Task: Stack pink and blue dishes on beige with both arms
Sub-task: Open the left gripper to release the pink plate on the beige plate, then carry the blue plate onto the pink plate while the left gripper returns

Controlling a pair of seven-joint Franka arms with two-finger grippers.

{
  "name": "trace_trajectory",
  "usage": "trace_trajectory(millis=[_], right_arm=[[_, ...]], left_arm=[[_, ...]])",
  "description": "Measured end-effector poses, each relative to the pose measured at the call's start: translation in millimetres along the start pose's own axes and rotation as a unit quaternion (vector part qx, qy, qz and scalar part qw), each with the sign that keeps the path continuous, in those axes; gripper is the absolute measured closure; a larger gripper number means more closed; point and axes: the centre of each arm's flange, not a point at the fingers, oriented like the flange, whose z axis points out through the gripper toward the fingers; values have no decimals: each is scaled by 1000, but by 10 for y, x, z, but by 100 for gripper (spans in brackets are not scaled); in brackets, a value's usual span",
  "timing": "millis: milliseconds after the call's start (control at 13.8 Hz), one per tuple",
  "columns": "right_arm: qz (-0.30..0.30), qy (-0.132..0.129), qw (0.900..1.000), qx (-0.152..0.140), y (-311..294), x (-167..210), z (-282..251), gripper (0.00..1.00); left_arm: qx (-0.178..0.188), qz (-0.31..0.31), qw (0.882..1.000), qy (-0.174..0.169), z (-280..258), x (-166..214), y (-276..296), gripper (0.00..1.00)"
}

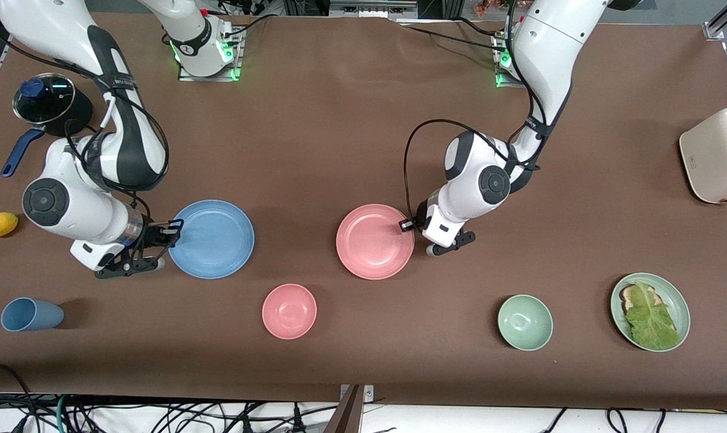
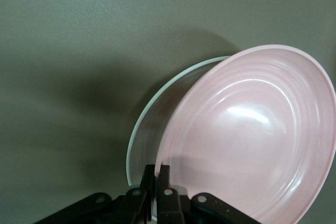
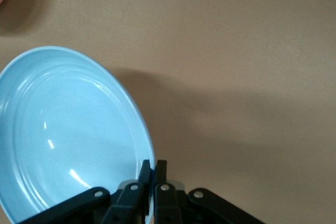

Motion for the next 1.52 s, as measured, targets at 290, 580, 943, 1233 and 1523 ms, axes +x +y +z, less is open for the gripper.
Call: trace_trajectory(millis=[290, 580, 943, 1233, 1523], right_arm=[[-1, 0, 1000, 0, -21, 1, 1, 96], [-1, -2, 1000, 0, -23, 2, 18, 96], [-1, -3, 1000, 1, -28, 2, 31, 96], [12, -5, 1000, 4, -145, 5, 36, 96], [47, -3, 999, 19, -653, 24, -8, 96]], left_arm=[[23, 32, 999, 16, -6, 8, 1, 95], [26, 38, 999, 18, -3, 3, 4, 95], [30, 36, 999, 28, -53, 104, -47, 60], [61, 68, 995, 35, -263, 196, 2, 18], [143, 138, 980, -22, -1471, 582, -19, 0]])
